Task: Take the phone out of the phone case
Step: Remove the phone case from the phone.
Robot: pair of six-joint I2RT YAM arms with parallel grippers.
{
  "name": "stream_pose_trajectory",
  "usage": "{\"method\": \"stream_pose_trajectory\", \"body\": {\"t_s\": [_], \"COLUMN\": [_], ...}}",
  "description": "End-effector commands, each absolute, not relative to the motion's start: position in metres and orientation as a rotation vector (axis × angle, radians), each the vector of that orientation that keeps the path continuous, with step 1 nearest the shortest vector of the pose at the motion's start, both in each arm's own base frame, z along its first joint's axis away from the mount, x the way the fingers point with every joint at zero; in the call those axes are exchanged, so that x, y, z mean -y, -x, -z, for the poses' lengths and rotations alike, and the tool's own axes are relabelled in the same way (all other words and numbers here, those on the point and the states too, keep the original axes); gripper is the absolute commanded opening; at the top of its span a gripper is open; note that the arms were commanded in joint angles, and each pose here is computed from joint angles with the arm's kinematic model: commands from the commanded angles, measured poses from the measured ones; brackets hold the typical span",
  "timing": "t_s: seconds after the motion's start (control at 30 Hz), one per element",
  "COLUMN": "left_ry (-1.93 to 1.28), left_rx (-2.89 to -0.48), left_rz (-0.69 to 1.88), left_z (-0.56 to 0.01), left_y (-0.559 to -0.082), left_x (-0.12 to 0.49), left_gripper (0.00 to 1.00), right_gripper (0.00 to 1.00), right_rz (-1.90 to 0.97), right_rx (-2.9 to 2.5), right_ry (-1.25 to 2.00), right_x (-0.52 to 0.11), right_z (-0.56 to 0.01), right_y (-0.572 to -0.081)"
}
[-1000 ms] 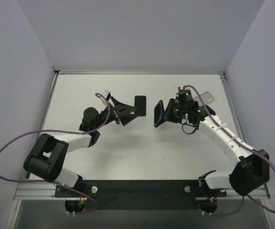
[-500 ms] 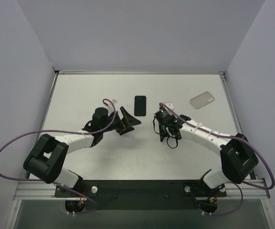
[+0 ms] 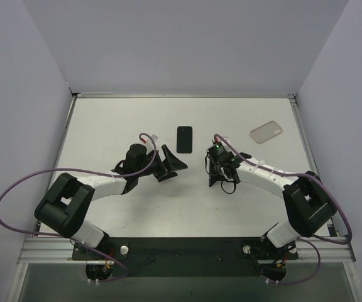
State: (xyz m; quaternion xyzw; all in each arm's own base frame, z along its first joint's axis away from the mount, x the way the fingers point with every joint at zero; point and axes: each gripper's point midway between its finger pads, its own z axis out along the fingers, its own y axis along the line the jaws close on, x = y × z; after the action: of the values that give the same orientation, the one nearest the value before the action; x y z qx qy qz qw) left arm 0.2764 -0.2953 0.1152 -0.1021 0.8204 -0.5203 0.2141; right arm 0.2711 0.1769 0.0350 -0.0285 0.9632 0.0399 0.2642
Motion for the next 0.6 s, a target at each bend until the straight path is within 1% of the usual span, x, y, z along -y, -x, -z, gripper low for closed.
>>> {"method": "stream_pose_trajectory", "body": {"t_s": [0.0,0.17,0.47,0.57], "left_ry": [0.235,0.222,0.184,0.138], "left_rx": [-2.254,-2.271,-2.297,-2.319], "left_rz": [1.445,1.457,1.452,1.429], "left_z": [-0.120,-0.115,-0.107,-0.107], "left_y": [-0.280,-0.275,-0.276,-0.273], "left_x": [0.305,0.311,0.327,0.337], "left_gripper": [0.97,0.98,0.97,0.97], "right_gripper": [0.16,0.15,0.23,0.21], "right_rz": [-0.055,-0.070,-0.116,-0.139], "right_rx": [-2.736,-2.765,-2.846,-2.873], "right_ry": [0.017,-0.005,-0.005,-0.005], "right_x": [-0.160,-0.160,-0.165,-0.166], "right_z": [0.017,0.031,0.054,0.060], "right_y": [-0.254,-0.253,-0.247,-0.242]}}
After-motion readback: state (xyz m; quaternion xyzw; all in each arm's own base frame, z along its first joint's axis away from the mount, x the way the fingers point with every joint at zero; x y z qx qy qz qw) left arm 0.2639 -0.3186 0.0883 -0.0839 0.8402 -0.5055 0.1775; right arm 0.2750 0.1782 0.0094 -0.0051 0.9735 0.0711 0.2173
